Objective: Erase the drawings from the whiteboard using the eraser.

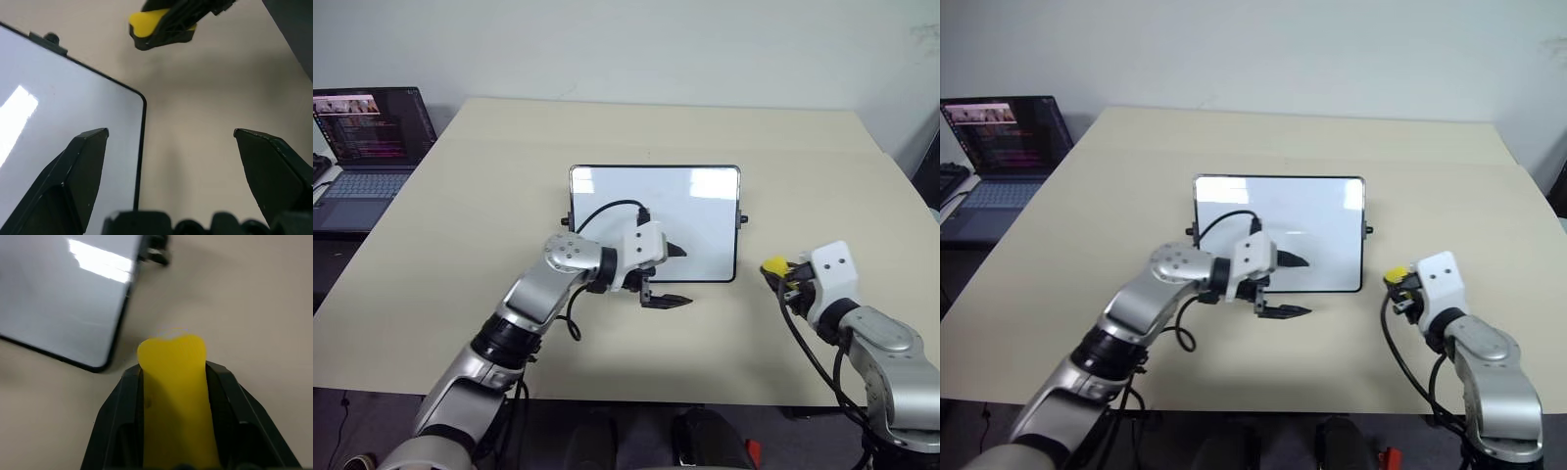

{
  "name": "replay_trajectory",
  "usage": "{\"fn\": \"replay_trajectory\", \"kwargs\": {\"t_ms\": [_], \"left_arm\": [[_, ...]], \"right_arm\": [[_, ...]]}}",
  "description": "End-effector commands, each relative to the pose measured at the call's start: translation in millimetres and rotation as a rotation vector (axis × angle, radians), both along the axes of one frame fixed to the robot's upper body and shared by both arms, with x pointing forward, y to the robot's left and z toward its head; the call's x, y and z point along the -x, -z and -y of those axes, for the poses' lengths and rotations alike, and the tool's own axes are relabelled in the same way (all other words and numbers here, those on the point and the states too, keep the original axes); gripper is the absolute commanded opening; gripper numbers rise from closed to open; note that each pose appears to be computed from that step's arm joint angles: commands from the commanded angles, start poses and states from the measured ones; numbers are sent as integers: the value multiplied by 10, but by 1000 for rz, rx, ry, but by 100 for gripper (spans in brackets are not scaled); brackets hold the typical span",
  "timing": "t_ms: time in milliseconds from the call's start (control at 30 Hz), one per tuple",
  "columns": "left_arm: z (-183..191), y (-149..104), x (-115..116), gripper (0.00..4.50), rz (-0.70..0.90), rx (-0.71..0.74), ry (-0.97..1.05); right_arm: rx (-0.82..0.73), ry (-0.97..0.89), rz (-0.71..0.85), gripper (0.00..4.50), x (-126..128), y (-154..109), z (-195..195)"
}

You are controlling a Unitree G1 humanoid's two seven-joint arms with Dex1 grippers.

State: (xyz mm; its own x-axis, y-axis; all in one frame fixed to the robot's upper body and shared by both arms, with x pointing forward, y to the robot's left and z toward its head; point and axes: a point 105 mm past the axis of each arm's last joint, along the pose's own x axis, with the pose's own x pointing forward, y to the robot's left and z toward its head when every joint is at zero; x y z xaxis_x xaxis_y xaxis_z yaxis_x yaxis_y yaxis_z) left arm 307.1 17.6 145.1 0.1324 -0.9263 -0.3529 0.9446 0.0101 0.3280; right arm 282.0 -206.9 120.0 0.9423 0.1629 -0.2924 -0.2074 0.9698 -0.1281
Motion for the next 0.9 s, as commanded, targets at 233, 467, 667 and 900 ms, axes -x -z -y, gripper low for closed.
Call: {"fn": "replay_trajectory", "kwargs": {"t_ms": [233, 467, 667, 900], "left_arm": [[301, -103, 59, 450, 105, 7, 123], [409, -142, 62, 450, 139, 29, 135], [515, -271, -31, 450, 180, 102, 105], [489, -296, 6, 450, 136, 162, 99]], "right_arm": [[-55, 151, 27, 138, -210, 120, 193], [-77, 183, 42, 138, -385, 147, 278], [-94, 197, 42, 209, -472, 168, 337], [-132, 206, 87, 440, -517, 95, 330]]}}
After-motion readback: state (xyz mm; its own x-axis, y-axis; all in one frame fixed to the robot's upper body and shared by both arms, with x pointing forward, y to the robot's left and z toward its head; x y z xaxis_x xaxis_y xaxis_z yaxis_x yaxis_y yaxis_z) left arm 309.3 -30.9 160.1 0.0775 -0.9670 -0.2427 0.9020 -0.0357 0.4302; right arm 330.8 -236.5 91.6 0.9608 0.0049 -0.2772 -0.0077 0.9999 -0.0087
